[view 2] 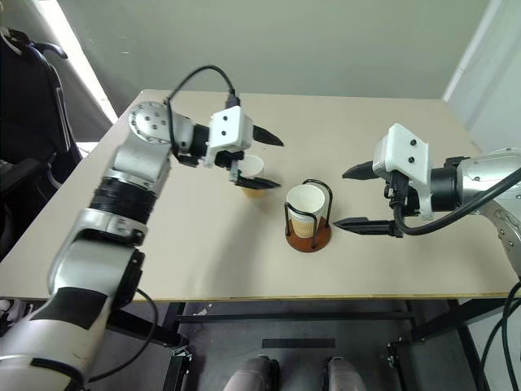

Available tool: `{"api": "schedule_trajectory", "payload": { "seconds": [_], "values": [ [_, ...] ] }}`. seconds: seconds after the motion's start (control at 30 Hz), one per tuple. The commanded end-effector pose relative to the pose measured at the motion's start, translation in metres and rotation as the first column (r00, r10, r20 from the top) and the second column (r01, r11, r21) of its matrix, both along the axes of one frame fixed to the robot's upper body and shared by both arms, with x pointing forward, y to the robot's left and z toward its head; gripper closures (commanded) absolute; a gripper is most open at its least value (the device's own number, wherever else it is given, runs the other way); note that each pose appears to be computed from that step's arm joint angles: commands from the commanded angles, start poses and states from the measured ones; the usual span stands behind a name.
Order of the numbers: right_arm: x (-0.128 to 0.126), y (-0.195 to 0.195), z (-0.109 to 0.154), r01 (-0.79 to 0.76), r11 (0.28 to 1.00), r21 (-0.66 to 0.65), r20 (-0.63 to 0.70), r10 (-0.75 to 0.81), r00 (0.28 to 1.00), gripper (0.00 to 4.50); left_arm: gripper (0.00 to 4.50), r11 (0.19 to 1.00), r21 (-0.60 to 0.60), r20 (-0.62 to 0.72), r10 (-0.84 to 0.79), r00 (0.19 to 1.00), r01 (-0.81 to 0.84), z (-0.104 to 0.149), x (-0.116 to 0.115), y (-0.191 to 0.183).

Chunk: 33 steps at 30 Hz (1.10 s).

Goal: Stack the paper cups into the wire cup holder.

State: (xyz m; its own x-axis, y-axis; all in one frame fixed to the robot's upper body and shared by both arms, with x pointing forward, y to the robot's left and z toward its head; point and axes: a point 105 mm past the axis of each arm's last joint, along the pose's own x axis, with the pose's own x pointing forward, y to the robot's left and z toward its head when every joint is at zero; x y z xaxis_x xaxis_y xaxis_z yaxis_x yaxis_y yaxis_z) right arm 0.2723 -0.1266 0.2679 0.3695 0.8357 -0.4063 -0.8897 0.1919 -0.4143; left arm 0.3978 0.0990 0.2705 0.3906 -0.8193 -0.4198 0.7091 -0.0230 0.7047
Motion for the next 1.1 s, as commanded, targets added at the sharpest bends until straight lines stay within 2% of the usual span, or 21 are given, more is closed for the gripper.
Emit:
{"api": "schedule_trajectory", "payload": {
  "seconds": [0.03,0.2,0.4,0.53,0.73,1.1],
  "values": [
    [-0.003,0.0,0.016,-0.007,1.0,0.022,0.051,0.006,0.999,0.0,0.05,0.991,0.103,0.149,0.067,0.987,-0.083,0.004,0.011,0.019],
    [-0.001,0.002,0.019,-0.017,1.0,0.026,0.062,0.016,0.998,0.0,0.05,0.971,0.176,0.216,0.12,0.969,-0.16,-0.008,0.022,0.037],
    [0.0,0.007,0.027,-0.045,0.997,0.068,0.103,0.038,0.994,0.0,0.05,0.956,0.187,0.223,0.181,0.958,-0.224,-0.022,0.031,0.048],
    [-0.001,0.005,0.024,-0.053,0.997,0.047,0.096,0.048,0.994,0.0,0.05,0.932,0.213,0.279,0.229,0.932,-0.293,-0.03,0.04,0.056],
    [-0.003,0.004,0.022,-0.054,0.998,0.039,0.086,0.05,0.995,0.0,0.05,0.923,0.223,0.336,0.228,0.914,-0.313,-0.035,0.046,0.05],
    [-0.004,0.003,0.021,-0.049,0.998,0.033,0.08,0.046,0.996,0.0,0.05,0.903,0.291,0.328,0.215,0.92,-0.315,-0.062,0.049,0.047]
  ]
}}
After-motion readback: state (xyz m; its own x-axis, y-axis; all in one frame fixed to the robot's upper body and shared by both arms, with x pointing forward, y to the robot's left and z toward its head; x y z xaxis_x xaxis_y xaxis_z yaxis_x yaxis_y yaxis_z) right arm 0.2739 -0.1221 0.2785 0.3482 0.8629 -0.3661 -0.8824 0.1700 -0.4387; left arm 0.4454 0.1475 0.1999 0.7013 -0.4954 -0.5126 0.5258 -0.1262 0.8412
